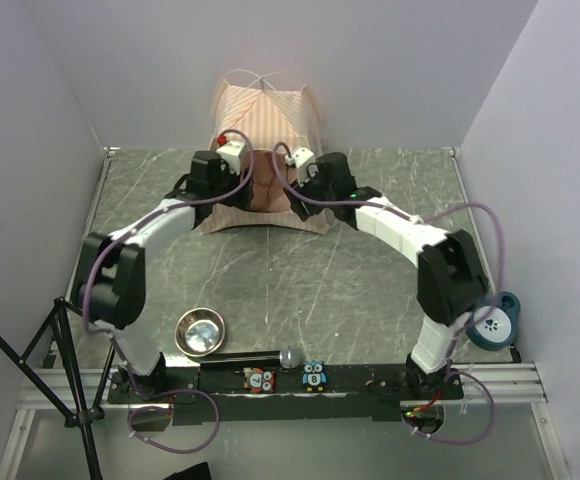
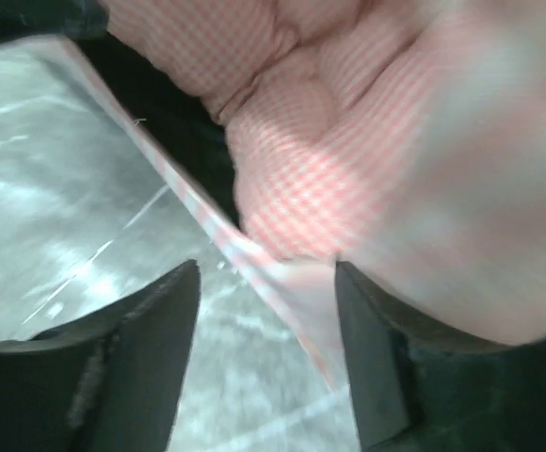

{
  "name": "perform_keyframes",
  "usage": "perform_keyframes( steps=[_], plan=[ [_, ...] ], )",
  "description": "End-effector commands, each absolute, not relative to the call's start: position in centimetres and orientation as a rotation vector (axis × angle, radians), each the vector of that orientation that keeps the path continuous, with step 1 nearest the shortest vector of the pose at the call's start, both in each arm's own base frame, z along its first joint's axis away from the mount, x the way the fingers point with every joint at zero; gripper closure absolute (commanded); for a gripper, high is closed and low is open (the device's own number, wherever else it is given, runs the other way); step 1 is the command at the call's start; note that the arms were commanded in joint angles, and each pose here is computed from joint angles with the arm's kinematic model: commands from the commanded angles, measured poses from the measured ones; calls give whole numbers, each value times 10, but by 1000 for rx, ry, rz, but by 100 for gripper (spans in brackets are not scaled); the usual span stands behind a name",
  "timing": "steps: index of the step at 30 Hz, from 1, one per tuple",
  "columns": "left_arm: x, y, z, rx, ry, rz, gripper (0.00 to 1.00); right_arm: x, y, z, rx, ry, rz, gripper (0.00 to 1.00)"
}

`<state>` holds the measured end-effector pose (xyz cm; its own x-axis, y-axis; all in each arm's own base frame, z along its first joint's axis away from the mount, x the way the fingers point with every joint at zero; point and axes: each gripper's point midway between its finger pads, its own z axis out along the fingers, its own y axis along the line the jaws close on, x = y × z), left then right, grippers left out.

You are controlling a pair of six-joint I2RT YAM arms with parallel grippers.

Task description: Set up the pet tent

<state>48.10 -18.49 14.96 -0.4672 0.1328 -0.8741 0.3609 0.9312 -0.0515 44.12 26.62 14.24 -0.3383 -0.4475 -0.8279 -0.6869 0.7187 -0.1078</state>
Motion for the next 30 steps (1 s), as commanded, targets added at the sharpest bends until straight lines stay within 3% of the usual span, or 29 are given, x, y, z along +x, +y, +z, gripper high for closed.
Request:
perform_keyframes(
  steps=[1, 6, 11, 14, 19, 22, 27, 30],
  plan=[
    [441, -195, 219, 529, 1890, -534, 23, 409, 260, 218, -945, 1849, 395, 31],
    [395, -212, 252, 779, 1763, -668, 21, 371, 261, 241, -1082, 1848, 580, 26],
    [387, -204, 254, 802, 1775, -698, 22, 359, 243, 260, -1027, 1873, 721, 23],
    [396, -191, 238, 804, 1832, -585, 30, 357, 230, 260, -966, 1914, 766, 23],
    [411, -170, 222, 764, 1852, -330, 65, 347, 221, 248, -911, 1959, 783, 24],
    [425, -166, 189, 793, 1945, -143, 77, 345, 222, 249, -877, 1958, 797, 24],
    [459, -177, 122, 801, 2017, 13, 83, 355, 214, 249, -822, 1974, 738, 24],
    [490, -176, 89, 706, 2140, 79, 82, 355, 209, 248, -813, 1985, 728, 25]
  ],
)
